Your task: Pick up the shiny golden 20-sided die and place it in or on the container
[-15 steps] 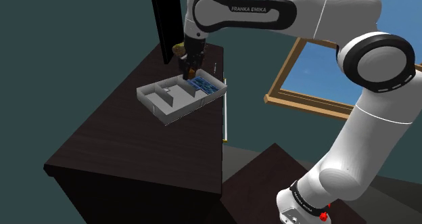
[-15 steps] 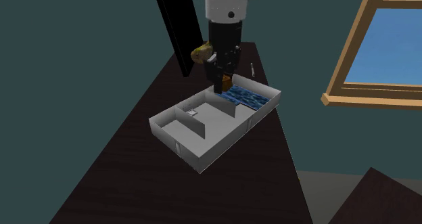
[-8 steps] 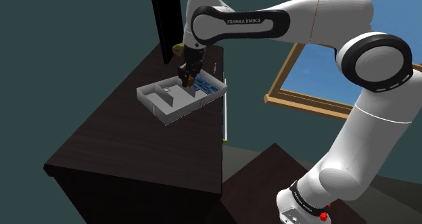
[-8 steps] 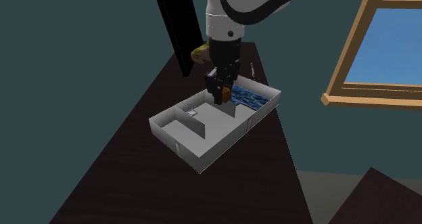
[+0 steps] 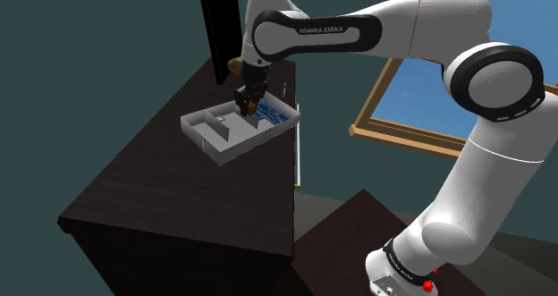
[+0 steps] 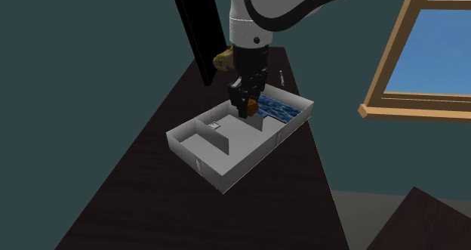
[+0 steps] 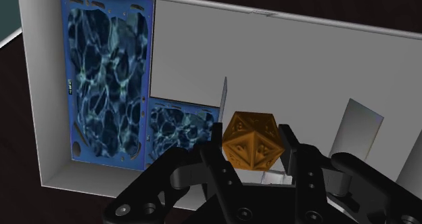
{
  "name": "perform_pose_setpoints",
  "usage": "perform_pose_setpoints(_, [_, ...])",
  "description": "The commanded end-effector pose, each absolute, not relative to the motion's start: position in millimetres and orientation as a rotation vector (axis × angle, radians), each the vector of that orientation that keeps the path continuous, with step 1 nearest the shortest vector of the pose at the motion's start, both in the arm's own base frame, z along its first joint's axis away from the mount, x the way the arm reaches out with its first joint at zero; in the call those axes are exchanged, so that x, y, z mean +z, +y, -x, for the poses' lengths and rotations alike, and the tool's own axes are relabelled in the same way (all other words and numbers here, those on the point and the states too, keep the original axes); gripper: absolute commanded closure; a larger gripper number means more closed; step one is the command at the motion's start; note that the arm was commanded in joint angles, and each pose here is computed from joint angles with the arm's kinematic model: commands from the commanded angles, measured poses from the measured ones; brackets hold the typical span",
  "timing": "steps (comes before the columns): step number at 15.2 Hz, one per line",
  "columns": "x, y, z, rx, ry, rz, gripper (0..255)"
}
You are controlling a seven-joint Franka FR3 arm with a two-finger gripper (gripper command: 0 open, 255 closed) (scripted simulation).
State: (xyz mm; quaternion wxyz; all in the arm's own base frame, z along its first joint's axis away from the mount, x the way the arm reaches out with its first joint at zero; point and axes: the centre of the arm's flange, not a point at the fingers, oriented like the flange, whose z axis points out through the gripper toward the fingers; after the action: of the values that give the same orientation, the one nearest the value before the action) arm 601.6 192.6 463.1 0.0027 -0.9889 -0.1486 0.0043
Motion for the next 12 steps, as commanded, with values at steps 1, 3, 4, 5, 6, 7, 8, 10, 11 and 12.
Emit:
perform_pose_setpoints(1, [463, 193, -602, 0.013, -0.466, 3.101, 0])
perform_pose_setpoints(3, [463, 193, -602, 0.013, -0.466, 3.101, 0])
perform_pose_setpoints(4, [463, 193, -602, 0.013, -0.466, 3.101, 0])
perform_pose_setpoints(5, [463, 193, -602, 0.013, -0.466, 3.101, 0])
perform_pose_setpoints(6, [463, 193, -602, 0.013, -0.466, 3.101, 0])
perform_pose_setpoints(7, [476, 193, -602, 0.013, -0.466, 3.101, 0])
perform_pose_setpoints(8, [490, 192, -602, 0.013, -0.466, 3.101, 0])
perform_pose_setpoints(10, [513, 192, -602, 0.013, -0.466, 3.101, 0])
perform_pose_setpoints(11, [513, 192, -602, 0.013, -0.466, 3.101, 0])
perform_pose_setpoints(12, [513, 192, -602, 0.013, -0.466, 3.101, 0])
